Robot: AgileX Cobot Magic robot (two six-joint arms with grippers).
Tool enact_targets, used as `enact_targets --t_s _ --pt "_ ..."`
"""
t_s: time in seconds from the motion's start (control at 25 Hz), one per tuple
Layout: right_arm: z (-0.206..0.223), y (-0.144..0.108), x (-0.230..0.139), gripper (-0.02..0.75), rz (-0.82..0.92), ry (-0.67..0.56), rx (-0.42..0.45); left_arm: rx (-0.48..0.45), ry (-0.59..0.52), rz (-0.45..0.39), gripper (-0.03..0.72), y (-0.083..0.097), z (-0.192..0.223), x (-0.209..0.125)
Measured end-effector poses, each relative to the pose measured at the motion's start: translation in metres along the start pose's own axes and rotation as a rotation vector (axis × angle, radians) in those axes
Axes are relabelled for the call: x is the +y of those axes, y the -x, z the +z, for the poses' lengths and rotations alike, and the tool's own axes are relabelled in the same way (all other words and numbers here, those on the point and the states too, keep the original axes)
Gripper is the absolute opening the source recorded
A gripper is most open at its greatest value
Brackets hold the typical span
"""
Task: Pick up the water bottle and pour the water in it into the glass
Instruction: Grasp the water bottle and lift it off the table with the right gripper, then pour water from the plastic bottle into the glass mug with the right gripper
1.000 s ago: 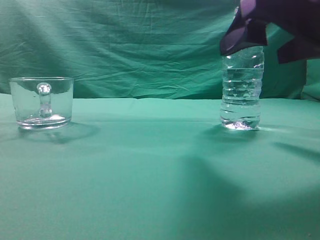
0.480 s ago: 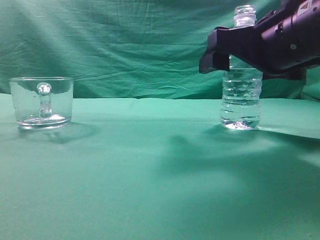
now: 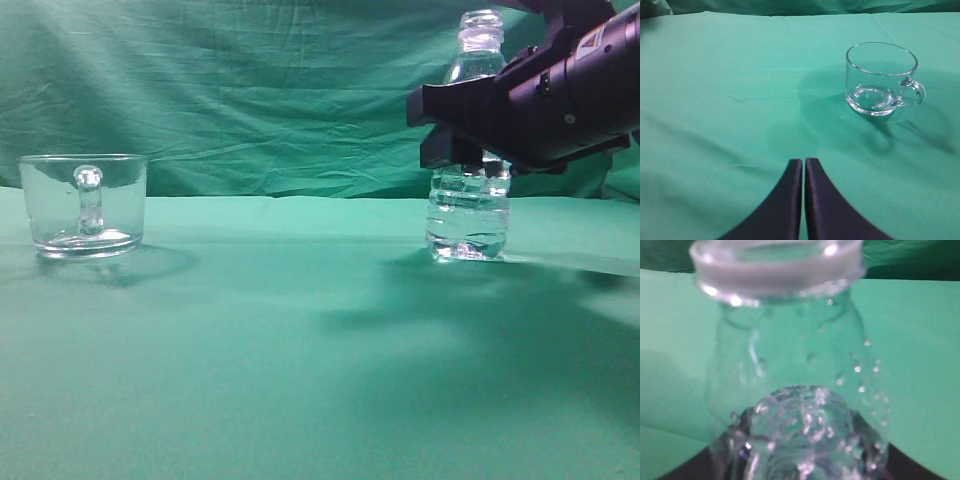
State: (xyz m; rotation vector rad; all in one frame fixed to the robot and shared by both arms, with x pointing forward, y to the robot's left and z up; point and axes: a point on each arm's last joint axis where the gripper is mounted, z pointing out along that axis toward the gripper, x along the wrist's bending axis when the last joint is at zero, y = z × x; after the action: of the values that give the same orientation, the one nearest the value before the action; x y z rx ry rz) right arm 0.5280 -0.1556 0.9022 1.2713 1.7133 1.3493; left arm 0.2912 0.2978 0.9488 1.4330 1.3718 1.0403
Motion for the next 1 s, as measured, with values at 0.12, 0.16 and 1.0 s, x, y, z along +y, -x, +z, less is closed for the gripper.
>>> enact_targets --t_s 0.12,0.16,1.0 --pt "0.000 0.000 0.000 0.289 -0.010 -0.003 0.000 0.000 0.000 0.000 0.000 0.000 0.000 0.000" --pt "0.000 0.000 -0.001 0.289 -0.017 -0.004 0.000 0.000 0.000 0.000 0.000 0.000 0.000 0.000" --pt "-0.007 -0.078 0.138 0.289 -0.337 -0.165 0.219 0.000 0.000 0.000 0.000 0.000 0.000 0.000"
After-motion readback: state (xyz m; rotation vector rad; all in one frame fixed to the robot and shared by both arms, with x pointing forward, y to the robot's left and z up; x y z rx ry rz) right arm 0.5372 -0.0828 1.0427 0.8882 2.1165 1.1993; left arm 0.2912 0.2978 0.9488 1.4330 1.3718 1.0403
